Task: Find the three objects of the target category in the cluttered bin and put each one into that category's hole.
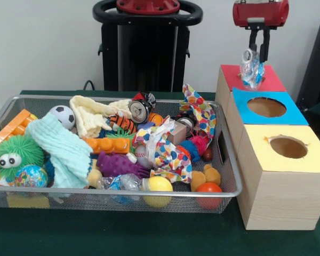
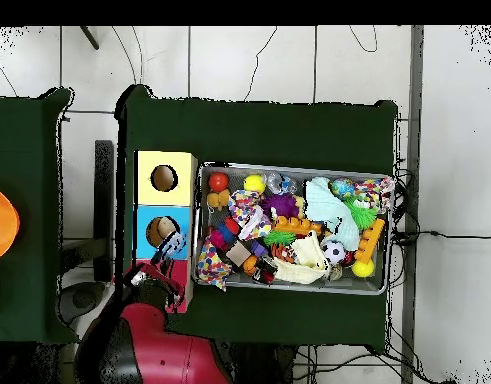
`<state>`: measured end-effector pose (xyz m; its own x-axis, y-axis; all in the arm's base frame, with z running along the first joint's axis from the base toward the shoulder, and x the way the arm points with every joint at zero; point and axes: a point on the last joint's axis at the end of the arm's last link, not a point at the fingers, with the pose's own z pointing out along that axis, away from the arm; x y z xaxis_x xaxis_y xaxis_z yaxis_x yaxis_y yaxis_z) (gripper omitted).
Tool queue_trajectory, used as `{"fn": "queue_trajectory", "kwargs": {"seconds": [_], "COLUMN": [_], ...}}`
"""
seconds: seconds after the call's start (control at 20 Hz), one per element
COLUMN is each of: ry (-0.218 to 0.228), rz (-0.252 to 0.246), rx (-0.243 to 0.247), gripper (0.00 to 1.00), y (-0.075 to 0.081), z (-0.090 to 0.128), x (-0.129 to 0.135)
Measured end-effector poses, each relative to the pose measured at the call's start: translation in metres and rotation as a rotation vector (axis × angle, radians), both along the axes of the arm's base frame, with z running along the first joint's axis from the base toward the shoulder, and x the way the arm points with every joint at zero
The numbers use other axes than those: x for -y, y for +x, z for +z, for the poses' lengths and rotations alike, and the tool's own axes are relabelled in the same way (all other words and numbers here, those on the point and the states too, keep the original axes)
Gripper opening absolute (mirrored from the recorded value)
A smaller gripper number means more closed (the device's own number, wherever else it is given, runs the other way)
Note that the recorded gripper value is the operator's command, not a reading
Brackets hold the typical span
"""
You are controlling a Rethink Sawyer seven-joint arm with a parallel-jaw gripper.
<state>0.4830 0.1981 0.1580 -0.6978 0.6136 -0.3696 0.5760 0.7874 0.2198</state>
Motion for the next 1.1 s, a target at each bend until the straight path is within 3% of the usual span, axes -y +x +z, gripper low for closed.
{"fn": "queue_trajectory", "kwargs": {"seconds": [0.35, 0.6, 0.95, 1.1], "ry": [0.005, 0.000, -0.005, -0.002], "rz": [0.014, 0.022, 0.027, 0.029], "rx": [0.039, 0.048, -0.008, -0.007], "gripper": [0.00, 0.00, 0.00, 0.00], "y": [0.006, 0.005, -0.005, -0.005], "z": [-0.004, -0.021, -0.049, -0.055], "x": [-0.007, -0.010, -0.010, -0.012]}}
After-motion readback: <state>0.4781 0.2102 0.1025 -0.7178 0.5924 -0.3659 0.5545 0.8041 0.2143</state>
